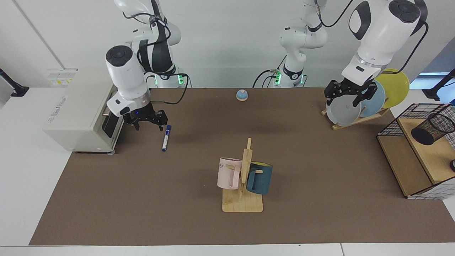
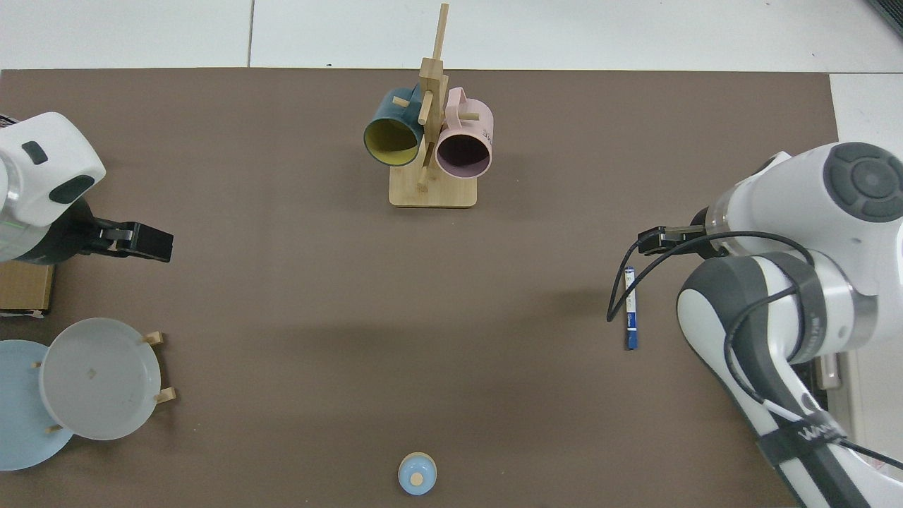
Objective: Put markers into pen holder
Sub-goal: 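Reach the right gripper to the blue marker and grasp it, then lift the blue marker with the right gripper toward the table middle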
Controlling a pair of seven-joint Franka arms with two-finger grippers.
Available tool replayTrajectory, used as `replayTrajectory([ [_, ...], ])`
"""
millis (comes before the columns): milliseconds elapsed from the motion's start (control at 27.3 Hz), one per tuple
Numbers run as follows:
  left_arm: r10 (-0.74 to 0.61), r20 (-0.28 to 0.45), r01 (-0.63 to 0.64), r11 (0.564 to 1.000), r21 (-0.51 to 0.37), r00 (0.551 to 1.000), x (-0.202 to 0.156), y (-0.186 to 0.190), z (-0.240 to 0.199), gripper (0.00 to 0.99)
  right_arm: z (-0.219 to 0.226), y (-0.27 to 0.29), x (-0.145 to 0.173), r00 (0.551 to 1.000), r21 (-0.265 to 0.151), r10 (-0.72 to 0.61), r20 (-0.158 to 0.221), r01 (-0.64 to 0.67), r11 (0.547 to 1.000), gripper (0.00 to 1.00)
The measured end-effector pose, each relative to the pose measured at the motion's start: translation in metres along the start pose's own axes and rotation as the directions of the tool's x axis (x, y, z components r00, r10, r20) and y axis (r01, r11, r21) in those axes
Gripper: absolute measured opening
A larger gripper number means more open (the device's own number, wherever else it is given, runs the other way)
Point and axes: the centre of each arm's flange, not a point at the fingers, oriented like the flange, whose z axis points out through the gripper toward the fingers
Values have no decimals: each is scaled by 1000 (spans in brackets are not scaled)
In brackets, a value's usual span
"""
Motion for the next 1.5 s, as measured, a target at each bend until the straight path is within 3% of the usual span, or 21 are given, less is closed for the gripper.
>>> replayTrajectory([
  [146,57,-1,-57,998,0,998,0,0,0,991,37,-3,0,999,-10,-5,34,5,1000,1000],
  [439,159,-1,-159,987,4,987,0,0,-1,991,91,-5,-9,999,-15,-9,49,10,1000,1000],
  [659,256,0,-256,966,30,967,0,0,-2,991,125,-3,-24,996,-22,-12,89,14,1000,1000],
  [1098,394,-11,-393,919,41,919,3,2,-3,991,151,-4,-29,998,-19,-11,66,12,1000,991],
  [1245,400,2,-400,916,35,916,1,3,-2,991,152,-4,-29,998,-20,17,68,-16,1000,960],
  [1318,401,17,-402,915,27,916,-1,4,0,991,153,-5,-29,997,-22,31,70,-30,999,863],
  [1391,402,34,-402,915,18,915,-3,4,1,991,155,-7,-30,997,-23,34,72,-33,999,863],
  [1501,402,44,-403,915,14,914,-5,4,1,991,155,-11,-30,997,-22,31,72,-30,999,714],
])
